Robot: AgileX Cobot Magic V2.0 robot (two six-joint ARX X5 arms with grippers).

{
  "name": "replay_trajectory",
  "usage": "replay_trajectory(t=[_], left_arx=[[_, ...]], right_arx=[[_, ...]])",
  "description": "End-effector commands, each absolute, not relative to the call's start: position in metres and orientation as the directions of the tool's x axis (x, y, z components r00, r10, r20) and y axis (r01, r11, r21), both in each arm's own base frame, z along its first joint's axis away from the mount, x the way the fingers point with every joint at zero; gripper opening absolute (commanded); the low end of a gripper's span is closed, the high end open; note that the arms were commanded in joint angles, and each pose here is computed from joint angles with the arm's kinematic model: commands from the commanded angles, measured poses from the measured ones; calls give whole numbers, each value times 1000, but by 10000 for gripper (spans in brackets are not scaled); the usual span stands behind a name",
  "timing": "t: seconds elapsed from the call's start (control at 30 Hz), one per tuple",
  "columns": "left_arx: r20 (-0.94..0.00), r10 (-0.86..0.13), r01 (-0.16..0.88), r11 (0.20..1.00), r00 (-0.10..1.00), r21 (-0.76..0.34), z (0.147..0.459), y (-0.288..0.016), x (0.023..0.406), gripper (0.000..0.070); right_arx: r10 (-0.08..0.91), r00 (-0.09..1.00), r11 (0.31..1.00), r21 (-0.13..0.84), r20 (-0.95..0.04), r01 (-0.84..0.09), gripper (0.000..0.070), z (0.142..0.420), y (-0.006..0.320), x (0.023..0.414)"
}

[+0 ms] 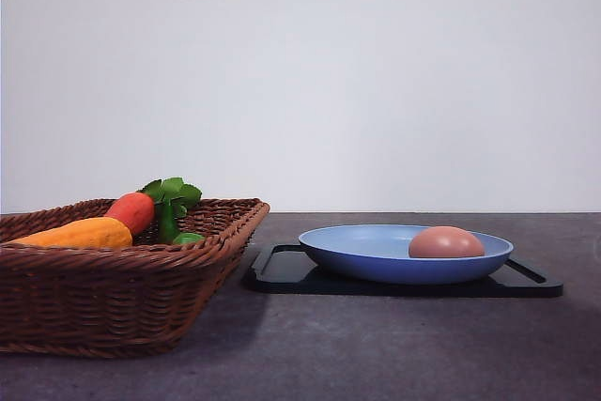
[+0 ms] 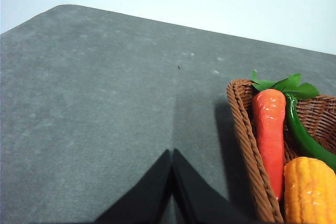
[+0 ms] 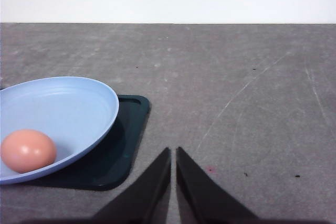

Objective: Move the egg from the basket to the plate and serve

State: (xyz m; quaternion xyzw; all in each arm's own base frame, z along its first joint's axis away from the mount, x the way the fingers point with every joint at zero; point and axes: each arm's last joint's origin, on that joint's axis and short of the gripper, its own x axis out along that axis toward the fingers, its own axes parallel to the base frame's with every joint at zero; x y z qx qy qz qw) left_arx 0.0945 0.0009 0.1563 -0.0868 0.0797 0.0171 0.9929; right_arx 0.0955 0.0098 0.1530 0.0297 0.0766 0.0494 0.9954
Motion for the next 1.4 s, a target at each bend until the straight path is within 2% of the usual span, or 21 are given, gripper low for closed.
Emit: replay_trajectory(t=[0.0, 1.37], left_arx=[[-195, 14, -49, 984, 981, -171, 149, 1, 95, 0], [-195, 14, -48, 984, 981, -171, 149, 1, 95, 0]], right_arx=[[100, 985, 994, 63, -144, -92, 0, 152, 10, 96], [100, 985, 994, 63, -144, -92, 0, 152, 10, 96]])
